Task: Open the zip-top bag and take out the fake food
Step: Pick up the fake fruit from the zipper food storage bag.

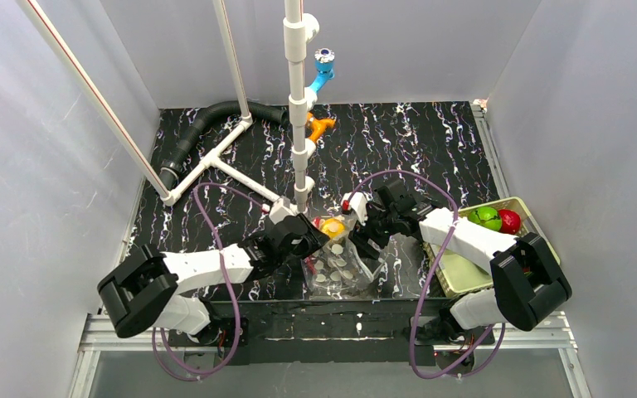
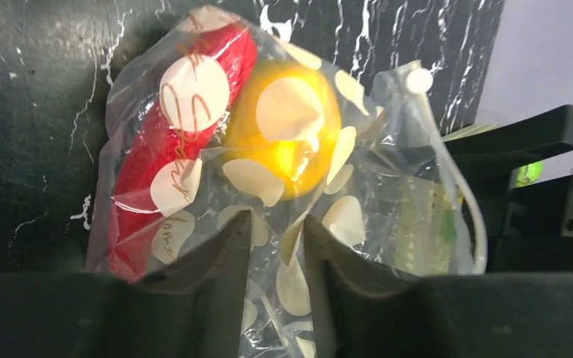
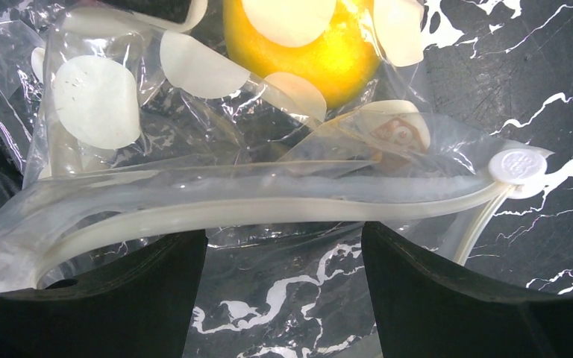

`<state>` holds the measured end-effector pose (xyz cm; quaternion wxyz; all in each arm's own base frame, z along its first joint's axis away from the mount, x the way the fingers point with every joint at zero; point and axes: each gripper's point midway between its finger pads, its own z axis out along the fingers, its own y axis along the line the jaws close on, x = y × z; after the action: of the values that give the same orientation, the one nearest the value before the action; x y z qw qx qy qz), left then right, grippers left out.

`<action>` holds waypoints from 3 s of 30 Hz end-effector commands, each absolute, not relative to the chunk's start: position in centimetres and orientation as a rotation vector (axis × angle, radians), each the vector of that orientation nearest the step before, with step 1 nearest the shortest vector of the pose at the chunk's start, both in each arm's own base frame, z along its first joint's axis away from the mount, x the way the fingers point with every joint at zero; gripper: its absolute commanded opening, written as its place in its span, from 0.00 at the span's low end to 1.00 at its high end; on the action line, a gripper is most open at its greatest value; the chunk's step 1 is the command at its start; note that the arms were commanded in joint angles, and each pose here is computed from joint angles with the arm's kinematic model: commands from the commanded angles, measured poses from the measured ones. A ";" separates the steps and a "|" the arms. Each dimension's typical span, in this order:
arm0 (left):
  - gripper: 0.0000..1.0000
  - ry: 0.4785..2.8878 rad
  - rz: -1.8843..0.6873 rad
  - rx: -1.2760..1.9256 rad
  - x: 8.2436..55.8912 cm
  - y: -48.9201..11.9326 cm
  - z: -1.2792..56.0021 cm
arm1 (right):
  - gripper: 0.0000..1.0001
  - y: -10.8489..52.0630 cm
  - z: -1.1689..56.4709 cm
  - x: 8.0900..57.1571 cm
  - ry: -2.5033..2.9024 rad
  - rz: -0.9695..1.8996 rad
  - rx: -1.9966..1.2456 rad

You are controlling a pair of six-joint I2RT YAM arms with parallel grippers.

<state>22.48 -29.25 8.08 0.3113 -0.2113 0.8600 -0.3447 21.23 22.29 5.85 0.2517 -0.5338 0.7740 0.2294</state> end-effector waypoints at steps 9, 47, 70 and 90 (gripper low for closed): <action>0.00 2.381 -1.039 -0.288 19.8 -32.1 9.1 | 0.82 23.3 8.1 22.1 2.035 0.656 -1.428; 0.41 2.210 -0.887 0.025 21.3 -25.0 12.0 | 0.87 24.4 9.0 19.2 1.865 0.837 -1.590; 0.29 2.431 -0.977 0.133 21.7 -30.3 4.8 | 0.88 25.4 6.5 21.2 1.967 0.664 -1.656; 0.27 2.451 -1.132 0.219 19.7 -33.5 5.0 | 0.95 25.9 5.0 21.9 2.014 0.542 -1.674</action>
<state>20.39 -31.74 3.98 0.2273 0.0598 0.8948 -0.3796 20.38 24.43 3.81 0.2016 -0.6061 0.7408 0.2080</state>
